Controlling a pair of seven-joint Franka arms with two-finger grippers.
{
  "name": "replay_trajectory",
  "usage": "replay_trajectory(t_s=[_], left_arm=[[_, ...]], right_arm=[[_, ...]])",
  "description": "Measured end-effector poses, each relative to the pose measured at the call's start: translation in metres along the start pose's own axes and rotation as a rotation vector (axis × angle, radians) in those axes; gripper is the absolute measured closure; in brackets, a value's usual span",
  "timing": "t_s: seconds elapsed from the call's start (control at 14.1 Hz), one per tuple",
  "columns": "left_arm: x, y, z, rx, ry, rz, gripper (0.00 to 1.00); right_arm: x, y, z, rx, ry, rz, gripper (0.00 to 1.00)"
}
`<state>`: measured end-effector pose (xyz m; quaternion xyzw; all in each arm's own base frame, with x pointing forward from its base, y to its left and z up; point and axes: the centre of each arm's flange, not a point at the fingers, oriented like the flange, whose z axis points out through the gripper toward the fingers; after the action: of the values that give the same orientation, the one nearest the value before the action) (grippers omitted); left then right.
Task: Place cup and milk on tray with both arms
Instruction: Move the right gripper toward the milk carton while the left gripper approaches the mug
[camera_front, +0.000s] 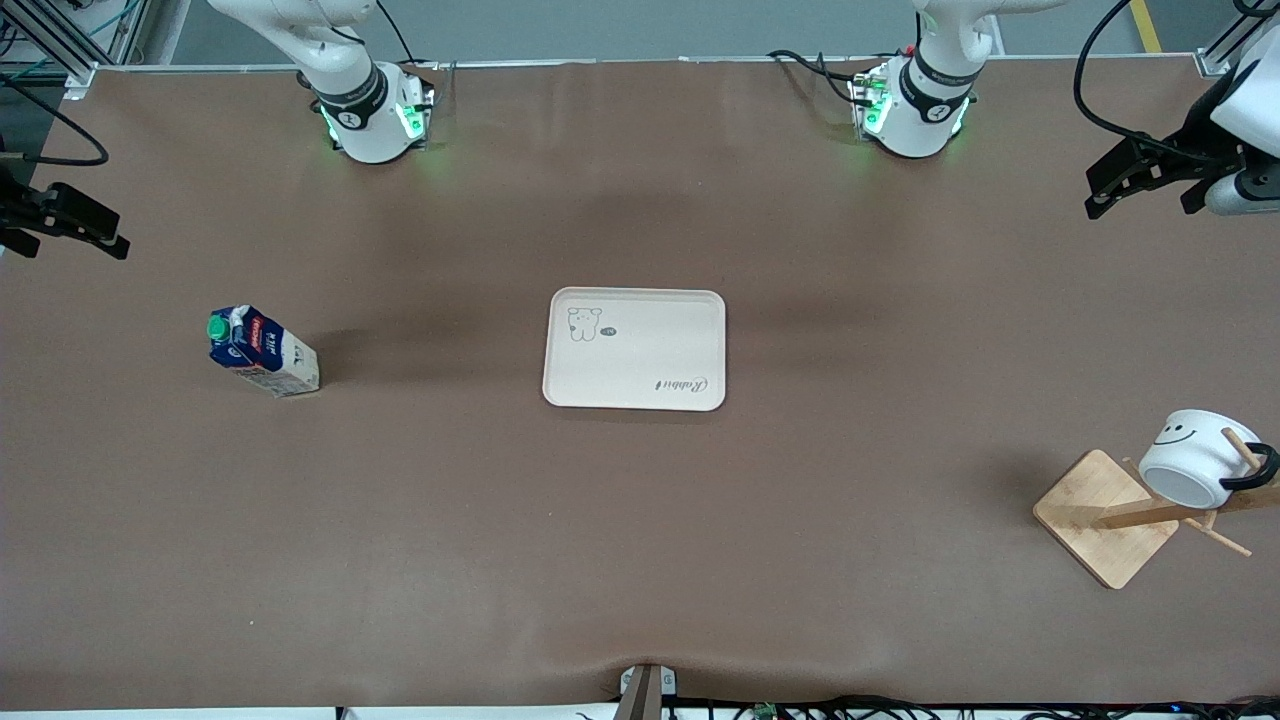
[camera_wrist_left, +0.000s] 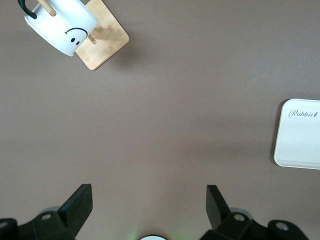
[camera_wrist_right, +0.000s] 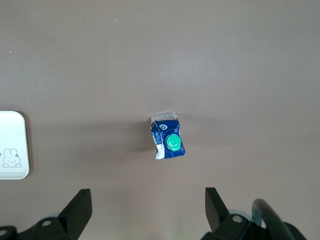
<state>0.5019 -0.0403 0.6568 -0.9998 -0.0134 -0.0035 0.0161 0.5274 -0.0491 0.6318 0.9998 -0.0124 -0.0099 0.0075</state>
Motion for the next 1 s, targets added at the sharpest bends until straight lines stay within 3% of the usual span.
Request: replay_trajectory(t_s=[0.43, 0.78, 1.0], left_arm=[[0.003, -0.014, -0.008, -0.002, 0.017, -0.027, 0.00], [0.017, -0.075, 0.003, -0.005, 0.007, -0.138, 0.00], [0.025, -0.115, 0.030, -0.026, 0.055, -0.217, 0.00]], right_arm=[[0.001, 0.000, 0.001, 0.000, -0.003, 0.000, 0.00], [0.001, 0.000, 0.001, 0.000, -0.001, 0.000, 0.00], [0.004, 0.000, 0.004, 0.000, -0.002, -0.001, 0.00]])
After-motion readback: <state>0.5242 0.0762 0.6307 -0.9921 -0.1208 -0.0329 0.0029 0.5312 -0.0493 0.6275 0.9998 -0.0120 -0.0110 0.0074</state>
